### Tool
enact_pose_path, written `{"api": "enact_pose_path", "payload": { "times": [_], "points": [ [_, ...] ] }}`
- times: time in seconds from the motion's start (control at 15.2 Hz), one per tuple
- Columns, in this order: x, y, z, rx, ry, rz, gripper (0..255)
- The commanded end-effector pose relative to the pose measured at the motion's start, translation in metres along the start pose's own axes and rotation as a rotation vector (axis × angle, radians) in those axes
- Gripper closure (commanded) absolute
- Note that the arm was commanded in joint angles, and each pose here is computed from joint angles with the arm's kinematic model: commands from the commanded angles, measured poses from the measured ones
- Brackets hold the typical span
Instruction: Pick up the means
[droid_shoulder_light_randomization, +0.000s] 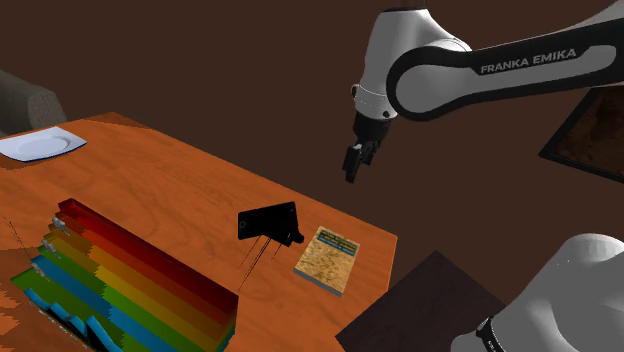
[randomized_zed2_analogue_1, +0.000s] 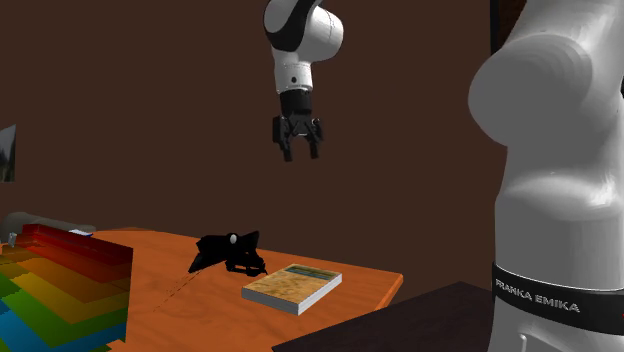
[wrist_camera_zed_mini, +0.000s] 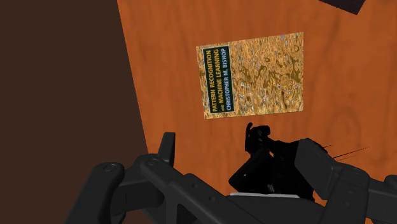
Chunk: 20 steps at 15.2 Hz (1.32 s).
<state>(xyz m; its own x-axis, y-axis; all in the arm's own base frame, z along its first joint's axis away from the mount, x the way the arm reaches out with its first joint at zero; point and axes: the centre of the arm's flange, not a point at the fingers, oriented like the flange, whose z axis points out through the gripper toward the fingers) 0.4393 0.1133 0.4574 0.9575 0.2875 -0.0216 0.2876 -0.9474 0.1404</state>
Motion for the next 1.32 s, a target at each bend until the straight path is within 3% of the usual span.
{"api": "enact_pose_path", "payload": {
  "times": [0.0, 1.25],
  "points": [
    [0.016, -0.012, 0.013, 0.000, 0.012, -0.033, 0],
    [0.171, -0.149, 0.134, -0.005, 0.109, -0.340, 0]
  ]
}}
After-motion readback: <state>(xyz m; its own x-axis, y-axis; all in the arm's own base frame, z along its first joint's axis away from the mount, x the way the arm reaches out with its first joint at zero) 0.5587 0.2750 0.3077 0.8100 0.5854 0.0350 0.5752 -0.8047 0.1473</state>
